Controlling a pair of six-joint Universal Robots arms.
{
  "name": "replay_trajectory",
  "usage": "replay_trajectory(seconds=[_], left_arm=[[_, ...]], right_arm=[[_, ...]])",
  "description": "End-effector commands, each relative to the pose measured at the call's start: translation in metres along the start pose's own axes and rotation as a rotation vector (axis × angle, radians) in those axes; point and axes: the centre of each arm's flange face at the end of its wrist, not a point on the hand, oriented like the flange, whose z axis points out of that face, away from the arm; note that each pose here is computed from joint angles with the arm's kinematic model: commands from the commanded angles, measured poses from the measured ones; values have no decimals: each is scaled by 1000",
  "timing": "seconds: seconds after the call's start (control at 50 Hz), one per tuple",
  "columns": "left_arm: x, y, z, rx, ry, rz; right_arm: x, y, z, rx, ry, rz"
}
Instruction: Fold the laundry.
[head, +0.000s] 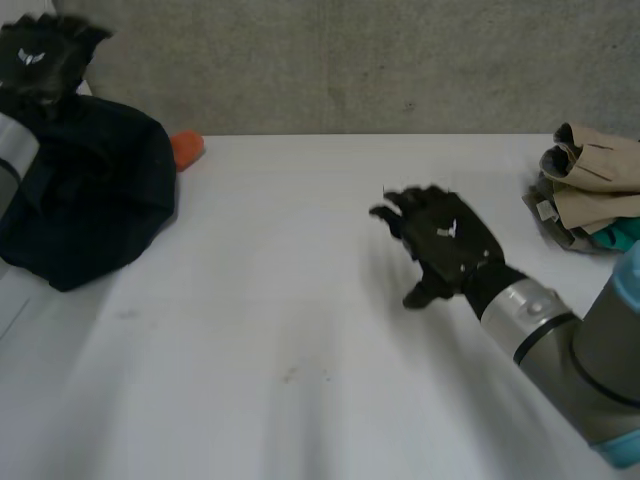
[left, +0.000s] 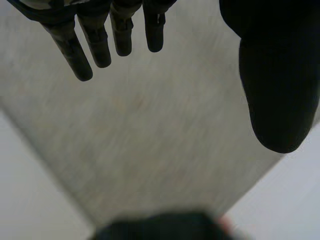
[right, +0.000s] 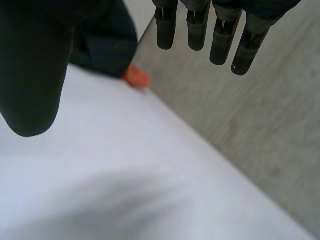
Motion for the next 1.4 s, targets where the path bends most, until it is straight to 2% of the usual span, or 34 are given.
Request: replay_trajectory(seconds=[0.02, 0.08, 0.12, 0.22, 0.3, 0.38, 0.44, 0.46, 0.48, 0.54, 0.56, 0.6, 0.62, 0.7, 0.78, 0.88, 0.94, 0.96, 1.08, 1.12, 1.26, 1.4], left_arm=[[-29, 129, 27, -169, -9, 323], [-30, 156, 34, -185, 3, 459], [-28, 165, 36, -185, 7, 481], [-16, 161, 42, -152, 15, 363], [17, 117, 49, -45, 46, 225], [33, 83, 36, 2, 71, 128], [59, 39, 16, 59, 131, 26], [71, 27, 9, 71, 157, -6], [98, 6, -8, 88, 233, -82], [138, -18, -40, 98, 390, -191], [163, -30, -63, 101, 509, -250], [184, -40, -87, 101, 626, -297], [203, -43, -110, 87, 730, -334], [237, -46, -148, 66, 895, -365], [249, -50, -162, 53, 944, -372], [235, -61, -153, 74, 890, -368], [201, -65, -133, 71, 743, -347], [183, -63, -123, 57, 656, -335], [137, -50, -103, 3, 401, -305], [128, -44, -103, -43, 330, -298], [118, -17, -117, -231, 285, -241], [126, 21, -140, -421, 348, -75]], right_arm=[[3, 20, -6, -113, 42, 10], [4, 20, -8, -115, 48, 8], [4, 20, -9, -118, 50, 9], [4, 21, -10, -122, 53, 2], [3, 22, -11, -127, 53, -1], [7, 22, -11, -133, 77, -2], [18, 20, -10, -134, 135, -9], [22, 20, -10, -135, 152, -9], [28, 18, -10, -136, 185, -11], [39, 16, -9, -130, 233, -17], [46, 14, -9, -124, 261, -20], [52, 12, -8, -119, 286, -22], [57, 11, -8, -118, 304, -24], [65, 10, -6, -115, 330, -27], [71, 9, -6, -111, 345, -29], [72, 5, -3, -101, 339, -34], [72, 4, -1, -98, 337, -37], [72, 2, 0, -91, 334, -35], [63, -1, -2, -134, 287, -15], [45, -6, -3, -161, 219, -1], [2, -16, -6, -224, 62, 11], [-6, -2, 0, -265, 44, 17]])
